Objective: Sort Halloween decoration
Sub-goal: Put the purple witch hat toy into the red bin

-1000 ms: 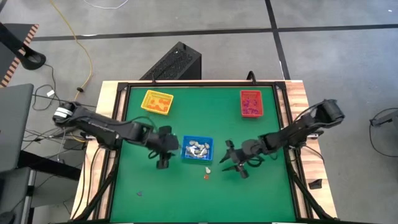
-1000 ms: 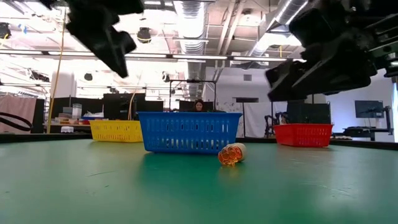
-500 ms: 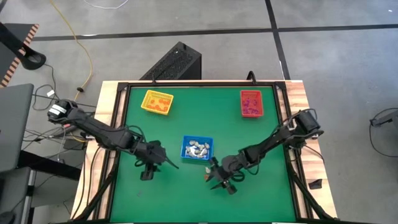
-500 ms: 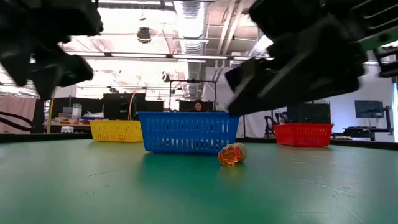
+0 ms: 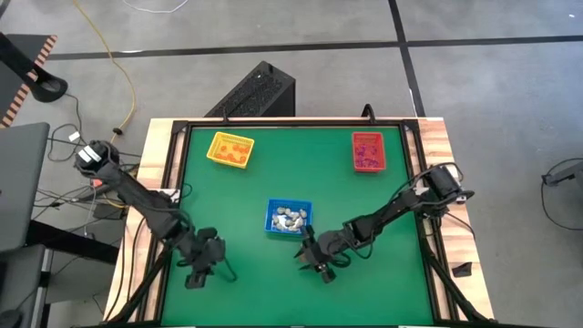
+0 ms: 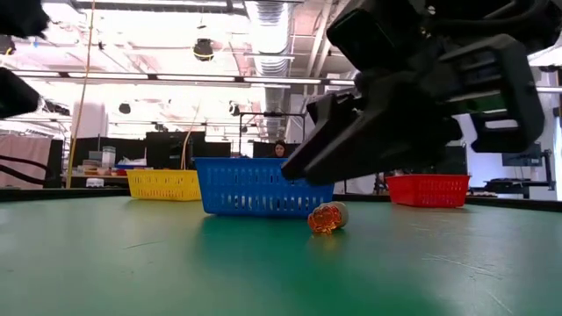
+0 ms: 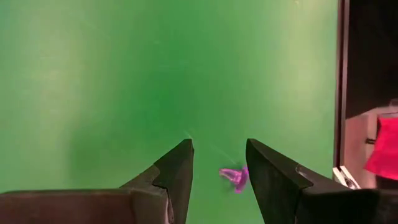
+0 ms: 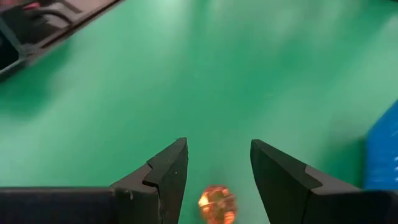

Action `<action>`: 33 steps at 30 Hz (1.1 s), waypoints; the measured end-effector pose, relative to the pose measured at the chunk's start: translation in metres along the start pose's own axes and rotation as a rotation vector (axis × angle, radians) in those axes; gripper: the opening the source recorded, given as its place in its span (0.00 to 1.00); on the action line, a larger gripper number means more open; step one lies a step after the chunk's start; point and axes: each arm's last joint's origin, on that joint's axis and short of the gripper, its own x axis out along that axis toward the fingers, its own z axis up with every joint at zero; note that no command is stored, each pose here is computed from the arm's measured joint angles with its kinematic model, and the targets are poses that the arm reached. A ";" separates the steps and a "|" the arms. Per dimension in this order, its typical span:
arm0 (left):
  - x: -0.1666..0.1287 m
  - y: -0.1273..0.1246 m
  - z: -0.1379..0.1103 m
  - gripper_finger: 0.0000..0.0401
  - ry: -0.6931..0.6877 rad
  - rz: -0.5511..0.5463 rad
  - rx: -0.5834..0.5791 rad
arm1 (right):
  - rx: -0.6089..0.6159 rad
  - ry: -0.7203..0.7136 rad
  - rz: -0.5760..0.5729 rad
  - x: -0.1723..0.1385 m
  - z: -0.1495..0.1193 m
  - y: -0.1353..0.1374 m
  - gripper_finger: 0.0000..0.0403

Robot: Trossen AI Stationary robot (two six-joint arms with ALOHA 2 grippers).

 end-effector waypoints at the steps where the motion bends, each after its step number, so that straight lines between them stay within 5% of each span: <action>1: 0.001 -0.004 -0.004 0.34 -0.003 0.004 0.007 | -0.002 -0.001 -0.027 0.000 0.000 0.000 0.51; 19: 0.013 -0.044 -0.068 0.34 -0.061 0.133 0.175 | 0.006 -0.056 -0.122 0.004 0.036 0.023 0.51; 33: 0.053 -0.048 -0.075 0.34 0.005 0.155 0.267 | 0.135 -0.040 -0.106 0.004 0.034 0.028 0.51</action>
